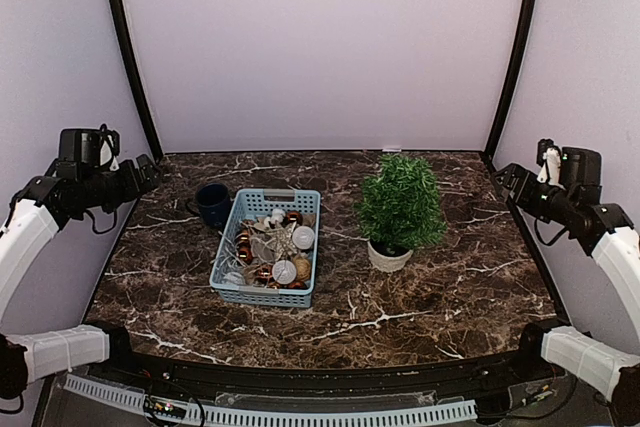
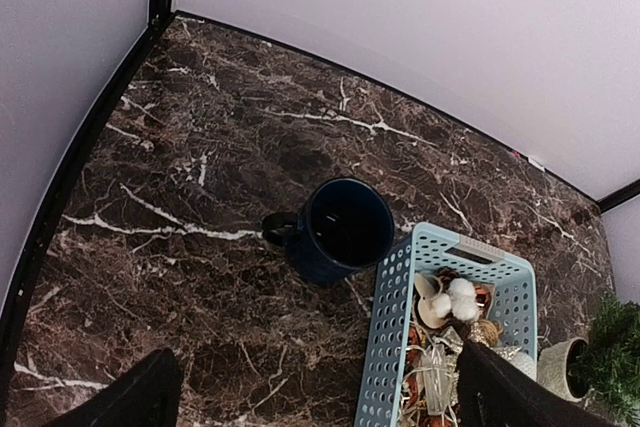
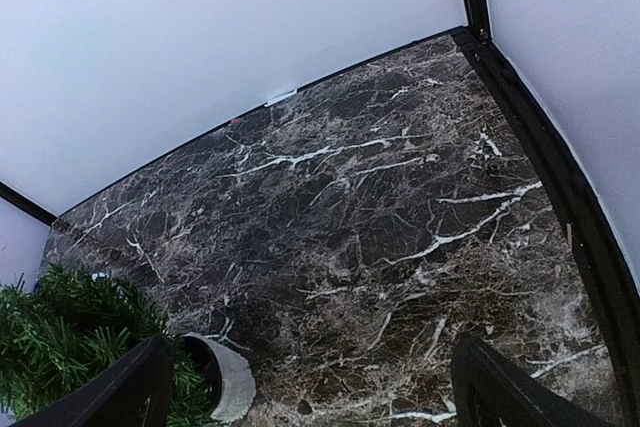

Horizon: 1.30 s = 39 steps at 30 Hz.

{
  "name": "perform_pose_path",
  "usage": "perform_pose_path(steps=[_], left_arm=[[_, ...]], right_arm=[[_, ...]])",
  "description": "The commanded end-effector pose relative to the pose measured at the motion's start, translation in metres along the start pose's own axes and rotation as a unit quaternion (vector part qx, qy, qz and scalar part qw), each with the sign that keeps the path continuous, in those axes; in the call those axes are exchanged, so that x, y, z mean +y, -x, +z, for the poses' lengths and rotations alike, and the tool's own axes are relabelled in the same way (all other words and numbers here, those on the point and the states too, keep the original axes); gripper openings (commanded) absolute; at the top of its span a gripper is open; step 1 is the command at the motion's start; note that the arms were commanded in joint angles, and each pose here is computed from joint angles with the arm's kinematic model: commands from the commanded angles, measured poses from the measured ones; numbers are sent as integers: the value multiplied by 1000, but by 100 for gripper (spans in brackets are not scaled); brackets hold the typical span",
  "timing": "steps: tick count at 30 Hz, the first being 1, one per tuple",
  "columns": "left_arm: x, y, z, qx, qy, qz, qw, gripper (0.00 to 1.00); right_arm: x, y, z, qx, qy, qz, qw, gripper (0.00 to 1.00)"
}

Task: Decorate the small christmas tree

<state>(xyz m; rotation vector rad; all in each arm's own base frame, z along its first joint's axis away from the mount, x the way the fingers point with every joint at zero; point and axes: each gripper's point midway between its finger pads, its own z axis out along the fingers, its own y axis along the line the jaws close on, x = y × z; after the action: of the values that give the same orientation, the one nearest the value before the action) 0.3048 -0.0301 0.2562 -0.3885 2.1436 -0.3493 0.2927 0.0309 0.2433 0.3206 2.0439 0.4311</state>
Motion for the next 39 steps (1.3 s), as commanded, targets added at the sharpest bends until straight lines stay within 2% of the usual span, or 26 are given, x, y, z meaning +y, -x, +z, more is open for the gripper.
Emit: perform_pose_path(steps=[1,9,14,15,18,22,27,34,39], left_arm=[[13,-8,-3,18,35,2,999,99],[23,-10,-8,2,52,16,999,99],[-3,-25,-4,28,-4,39,999,97],[-4,-27,-2,28,4,46,999,96],[-44,-46,-1,36,-25,90,995,96],[-95,-72,1,63,-78,108,989,94],[-159,-114,5,104,-144,129,976,94],[-207,-169,27,176,-211,105,956,94],[-225,-192,39,204,-215,95,950,95]], right_arm=[[9,13,-8,-14,13,-7,1000,99],[17,13,-13,-12,31,0,999,99],[43,21,-23,-12,95,3,995,99],[48,23,-27,-14,106,7,994,99],[63,31,-38,-30,133,17,990,99],[84,36,-52,-54,177,28,982,98],[105,34,-51,-42,211,30,976,99],[121,30,-45,-34,233,23,972,99],[124,23,-38,-22,233,19,972,98]])
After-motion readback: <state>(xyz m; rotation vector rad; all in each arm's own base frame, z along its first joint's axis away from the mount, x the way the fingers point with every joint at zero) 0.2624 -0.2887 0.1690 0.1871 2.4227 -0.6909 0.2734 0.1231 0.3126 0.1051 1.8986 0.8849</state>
